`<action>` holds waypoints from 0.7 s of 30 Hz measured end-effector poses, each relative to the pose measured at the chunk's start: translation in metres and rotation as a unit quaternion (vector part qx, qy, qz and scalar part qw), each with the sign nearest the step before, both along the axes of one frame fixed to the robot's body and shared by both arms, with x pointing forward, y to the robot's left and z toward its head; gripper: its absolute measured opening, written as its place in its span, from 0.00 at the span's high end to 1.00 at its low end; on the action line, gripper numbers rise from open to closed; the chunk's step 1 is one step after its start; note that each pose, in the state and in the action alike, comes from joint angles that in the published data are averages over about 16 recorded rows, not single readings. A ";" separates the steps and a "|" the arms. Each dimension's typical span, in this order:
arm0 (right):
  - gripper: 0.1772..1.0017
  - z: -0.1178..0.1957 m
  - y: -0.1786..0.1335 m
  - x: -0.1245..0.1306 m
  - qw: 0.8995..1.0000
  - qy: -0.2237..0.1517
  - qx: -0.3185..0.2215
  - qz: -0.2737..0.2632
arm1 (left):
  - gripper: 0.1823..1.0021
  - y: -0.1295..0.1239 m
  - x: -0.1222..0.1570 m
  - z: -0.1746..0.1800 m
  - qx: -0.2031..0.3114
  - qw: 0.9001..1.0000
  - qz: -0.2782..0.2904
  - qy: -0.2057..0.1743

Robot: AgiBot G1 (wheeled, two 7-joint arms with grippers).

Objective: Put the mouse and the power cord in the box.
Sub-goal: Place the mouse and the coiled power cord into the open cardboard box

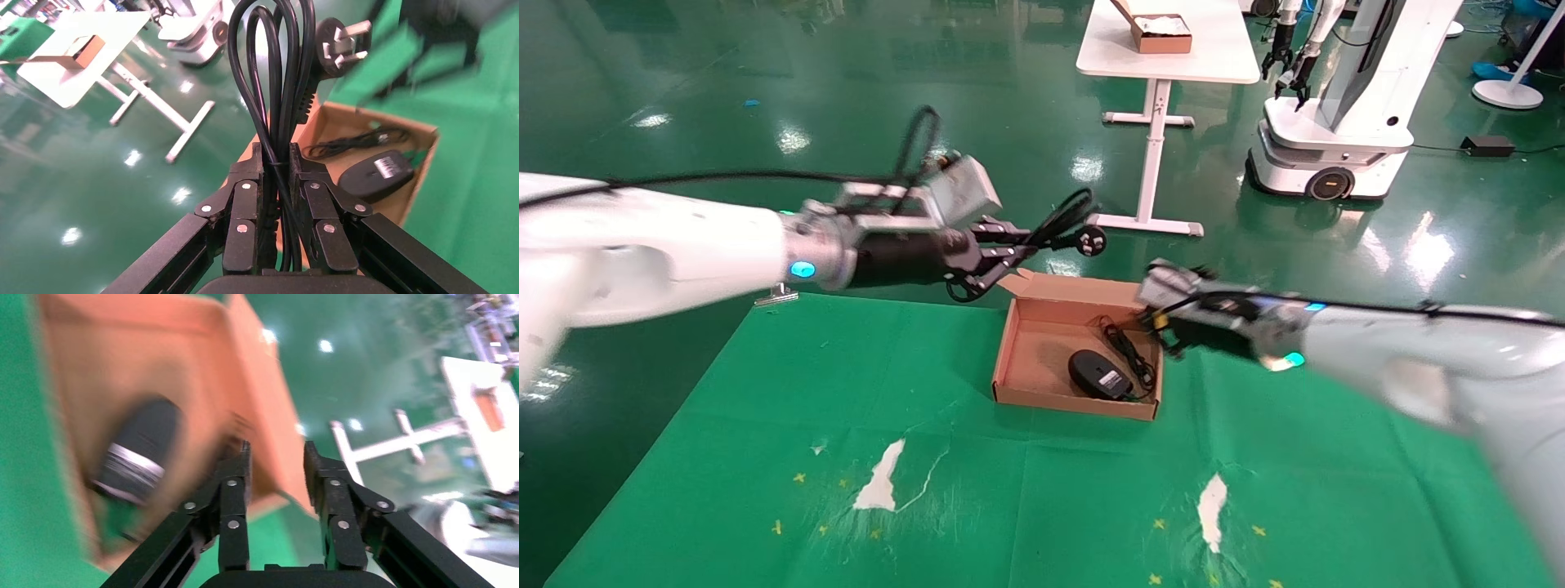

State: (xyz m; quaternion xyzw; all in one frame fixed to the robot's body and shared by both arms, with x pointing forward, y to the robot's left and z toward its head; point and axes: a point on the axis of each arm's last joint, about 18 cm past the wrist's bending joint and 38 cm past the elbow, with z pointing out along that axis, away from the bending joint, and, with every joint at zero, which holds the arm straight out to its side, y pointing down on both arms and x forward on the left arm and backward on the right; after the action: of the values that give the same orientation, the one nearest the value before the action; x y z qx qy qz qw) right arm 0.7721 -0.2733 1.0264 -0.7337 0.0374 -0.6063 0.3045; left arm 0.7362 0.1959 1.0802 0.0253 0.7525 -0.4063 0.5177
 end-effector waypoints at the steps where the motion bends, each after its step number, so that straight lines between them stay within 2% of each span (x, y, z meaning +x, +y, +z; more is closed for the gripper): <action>1: 0.81 0.008 -0.008 -0.002 1.000 -0.008 -0.005 -0.005 | 0.91 -0.003 0.002 -0.005 0.011 1.000 0.002 -0.003; 6: 0.70 0.053 -0.053 -0.019 0.998 -0.051 -0.031 -0.029 | 0.91 -0.023 0.010 -0.032 0.066 0.998 0.002 -0.016; 12: 0.54 0.103 -0.108 -0.054 0.993 -0.094 -0.062 -0.043 | 0.91 -0.050 0.009 -0.061 0.125 0.992 -0.018 -0.023; 16: 0.42 0.123 -0.138 -0.083 0.990 -0.106 -0.081 -0.035 | 0.91 -0.067 0.005 -0.071 0.146 0.989 -0.030 -0.023; 21: 0.27 0.137 -0.164 -0.117 0.989 -0.108 -0.096 -0.017 | 0.91 -0.086 0.000 -0.066 0.160 0.986 -0.034 -0.039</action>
State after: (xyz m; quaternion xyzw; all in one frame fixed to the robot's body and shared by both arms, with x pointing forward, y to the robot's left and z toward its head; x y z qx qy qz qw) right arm 0.6551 -0.4377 1.1632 -0.6888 -0.0414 -0.6881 0.2243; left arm 0.7360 0.1095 1.0138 0.1491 0.7859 -0.2965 0.5218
